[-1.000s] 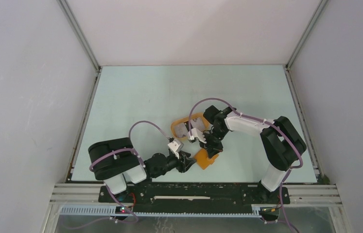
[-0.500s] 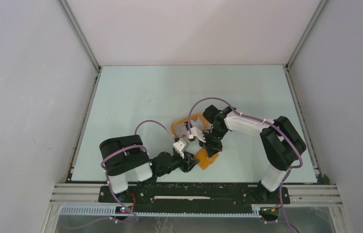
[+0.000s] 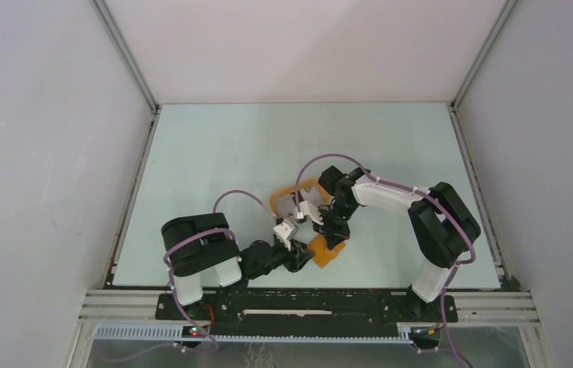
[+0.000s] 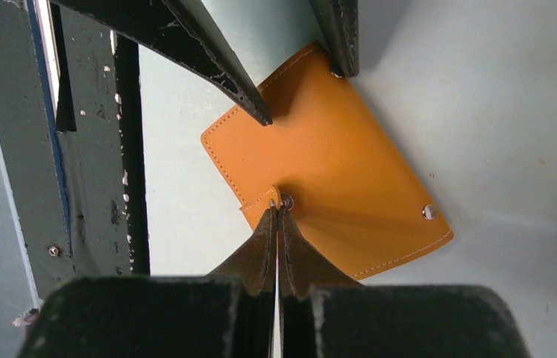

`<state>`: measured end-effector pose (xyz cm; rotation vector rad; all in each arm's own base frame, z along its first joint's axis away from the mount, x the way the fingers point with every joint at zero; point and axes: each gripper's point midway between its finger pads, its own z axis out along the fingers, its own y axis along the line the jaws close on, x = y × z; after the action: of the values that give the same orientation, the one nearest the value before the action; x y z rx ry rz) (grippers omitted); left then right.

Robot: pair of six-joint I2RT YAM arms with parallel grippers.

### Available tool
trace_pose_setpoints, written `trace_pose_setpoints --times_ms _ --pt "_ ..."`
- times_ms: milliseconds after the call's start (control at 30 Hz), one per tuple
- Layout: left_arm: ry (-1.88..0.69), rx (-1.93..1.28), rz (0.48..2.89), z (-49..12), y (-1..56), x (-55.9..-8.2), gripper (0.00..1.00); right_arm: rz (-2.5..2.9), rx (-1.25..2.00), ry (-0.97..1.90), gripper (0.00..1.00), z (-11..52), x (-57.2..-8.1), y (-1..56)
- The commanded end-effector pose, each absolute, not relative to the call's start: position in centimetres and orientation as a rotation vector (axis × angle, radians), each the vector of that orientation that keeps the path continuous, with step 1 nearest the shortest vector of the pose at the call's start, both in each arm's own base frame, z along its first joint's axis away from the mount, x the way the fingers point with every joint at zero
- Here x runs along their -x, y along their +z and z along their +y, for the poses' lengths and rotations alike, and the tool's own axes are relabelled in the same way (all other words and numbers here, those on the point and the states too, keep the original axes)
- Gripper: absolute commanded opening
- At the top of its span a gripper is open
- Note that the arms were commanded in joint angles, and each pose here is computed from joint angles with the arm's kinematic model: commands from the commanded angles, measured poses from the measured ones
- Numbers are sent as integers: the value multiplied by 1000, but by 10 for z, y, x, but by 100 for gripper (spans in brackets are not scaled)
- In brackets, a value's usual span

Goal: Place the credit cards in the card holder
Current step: Close the card holder at the center of the board.

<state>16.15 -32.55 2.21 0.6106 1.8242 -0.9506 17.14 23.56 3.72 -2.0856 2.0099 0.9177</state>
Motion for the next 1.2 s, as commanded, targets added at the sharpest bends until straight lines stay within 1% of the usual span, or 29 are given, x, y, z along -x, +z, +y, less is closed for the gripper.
trace_pose_setpoints --times_ms 0,1167 --pt "-940 -632 1809 -331 22 -163 47 1934 2080 958 0 248 -175 50" --pt "-943 -646 1801 -333 23 -160 46 2311 1988 702 0 235 -200 -2"
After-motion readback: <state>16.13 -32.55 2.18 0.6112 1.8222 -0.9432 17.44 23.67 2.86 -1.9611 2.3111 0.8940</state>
